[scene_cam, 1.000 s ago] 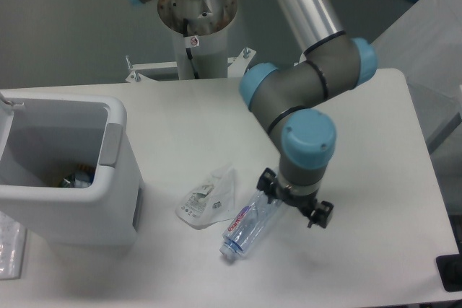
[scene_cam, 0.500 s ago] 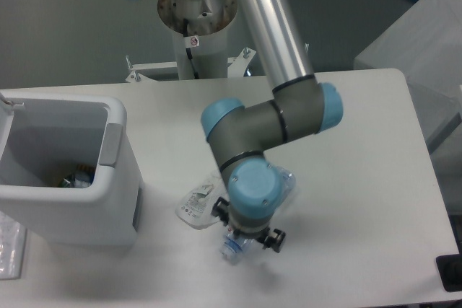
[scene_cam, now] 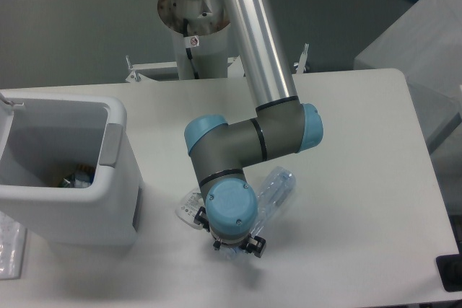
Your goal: Place the trash in the trash can
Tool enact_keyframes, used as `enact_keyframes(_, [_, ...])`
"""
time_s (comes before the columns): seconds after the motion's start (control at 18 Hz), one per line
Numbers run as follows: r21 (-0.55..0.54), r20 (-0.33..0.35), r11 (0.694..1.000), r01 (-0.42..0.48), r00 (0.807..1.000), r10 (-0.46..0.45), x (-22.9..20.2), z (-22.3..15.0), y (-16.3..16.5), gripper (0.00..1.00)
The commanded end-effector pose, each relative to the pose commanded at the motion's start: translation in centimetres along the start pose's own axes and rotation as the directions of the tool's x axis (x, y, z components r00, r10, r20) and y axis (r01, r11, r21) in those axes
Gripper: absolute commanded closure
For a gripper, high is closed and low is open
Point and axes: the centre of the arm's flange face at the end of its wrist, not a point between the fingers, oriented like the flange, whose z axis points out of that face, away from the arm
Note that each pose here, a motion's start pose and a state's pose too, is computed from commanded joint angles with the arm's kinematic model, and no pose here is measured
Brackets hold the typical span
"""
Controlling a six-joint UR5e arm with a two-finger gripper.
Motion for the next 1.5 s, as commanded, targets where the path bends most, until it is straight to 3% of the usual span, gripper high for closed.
enact_keyframes(0.17, [0.019,0.029,1.0,-0.001,1.0,0.0,0.0,0.4,0.0,0.0])
enact_keyframes(0.39, [-0.046,0.093,0.999,-0.015,0.995,0.02,-0.1,1.1,-0.5,0.02])
enact_keyframes(0.61, [-0.055,0.1,0.998,-0.019,0.995,0.025,-0.2,1.4,-0.8,0.2])
enact_keyframes(0.83, [-0.05,0.106,0.998,-0.028,0.994,0.033,0.1,1.5,-1.8,0.25])
enact_keyframes(1.22, [-0.042,0.099,0.999,-0.029,0.995,0.033,0.1,1.4,-2.1,0.5])
enact_keyframes(1.5, [-0.039,0.098,0.999,-0.031,0.995,0.034,0.3,0.8,-2.0,0.81])
